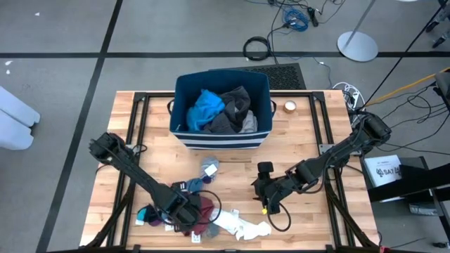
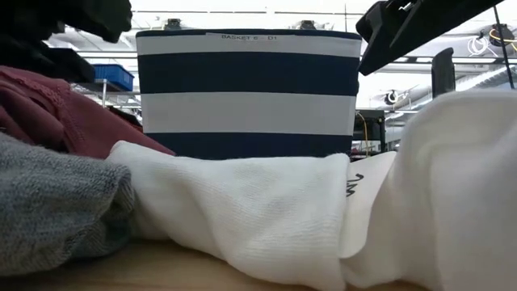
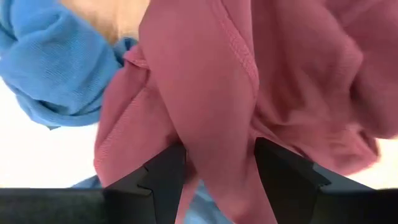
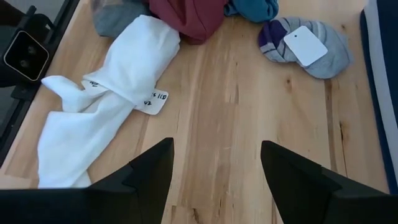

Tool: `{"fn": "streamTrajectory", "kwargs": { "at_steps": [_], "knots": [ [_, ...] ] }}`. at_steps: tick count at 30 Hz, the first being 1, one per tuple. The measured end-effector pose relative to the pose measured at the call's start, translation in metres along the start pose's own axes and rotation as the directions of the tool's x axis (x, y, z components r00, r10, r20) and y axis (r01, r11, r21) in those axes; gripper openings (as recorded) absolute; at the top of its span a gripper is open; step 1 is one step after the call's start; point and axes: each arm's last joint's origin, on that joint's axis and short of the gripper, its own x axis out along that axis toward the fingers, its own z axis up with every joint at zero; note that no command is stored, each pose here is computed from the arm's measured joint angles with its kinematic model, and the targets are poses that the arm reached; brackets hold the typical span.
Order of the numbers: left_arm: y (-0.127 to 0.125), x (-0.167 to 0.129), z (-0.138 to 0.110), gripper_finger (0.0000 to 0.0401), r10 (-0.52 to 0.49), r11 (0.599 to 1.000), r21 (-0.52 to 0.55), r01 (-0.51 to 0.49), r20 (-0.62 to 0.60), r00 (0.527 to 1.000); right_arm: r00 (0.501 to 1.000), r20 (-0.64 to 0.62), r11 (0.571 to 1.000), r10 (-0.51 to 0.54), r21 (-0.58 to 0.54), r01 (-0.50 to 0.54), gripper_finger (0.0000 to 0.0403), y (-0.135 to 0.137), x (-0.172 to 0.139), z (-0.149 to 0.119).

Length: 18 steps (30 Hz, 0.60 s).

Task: Sort clothes
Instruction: Put the pink underwear into the blue bin

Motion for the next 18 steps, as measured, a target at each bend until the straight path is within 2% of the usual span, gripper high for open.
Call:
{"fn": "streamTrajectory", "kwargs": {
  "at_steps": [4, 6, 8, 12, 13, 18],
  "knots": [
    [0.0, 0.004, 0.001, 0.0202, 0.034, 0.999, 0.031, -0.035, 0.019, 0.999, 1.0, 0.0, 1.0, 0.0, 0.0, 0.0, 0.0228, 0.0, 0.0, 0.0],
    [0.001, 0.004, 0.002, 0.019, 0.035, 0.998, 0.045, -0.036, 0.022, 0.999, 1.0, 0.001, 1.0, 0.0, 0.0, 0.0, 0.0228, 0.0, 0.0, 0.0],
    [0.002, 0.004, 0.003, 0.0156, 0.032, 0.999, 0.038, -0.033, 0.019, 0.999, 1.0, 0.001, 1.0, 0.0, 0.0, 0.0, 0.0228, 0.0, 0.0, 0.0],
    [0.004, -0.002, 0.008, 0.0034, 0.003, 0.999, 0.041, -0.004, 0.017, 1.0, 1.0, 0.001, 1.0, 0.0, 0.0, 0.0, 0.0228, 0.0, 0.0, 0.0],
    [0.003, -0.005, 0.011, 0.0018, -0.011, 0.999, 0.043, 0.01, 0.023, 1.0, 1.0, 0.001, 1.0, 0.0, 0.0, 0.0, 0.0228, 0.0, 0.0, 0.0],
    [0.002, -0.019, 0.022, 0.0006, -0.029, 0.997, 0.076, 0.026, 0.049, 0.998, 1.0, -0.01, 1.0, -0.001, -0.003, 0.001, 0.0228, 0.0, -0.001, -0.001]
  ]
}}
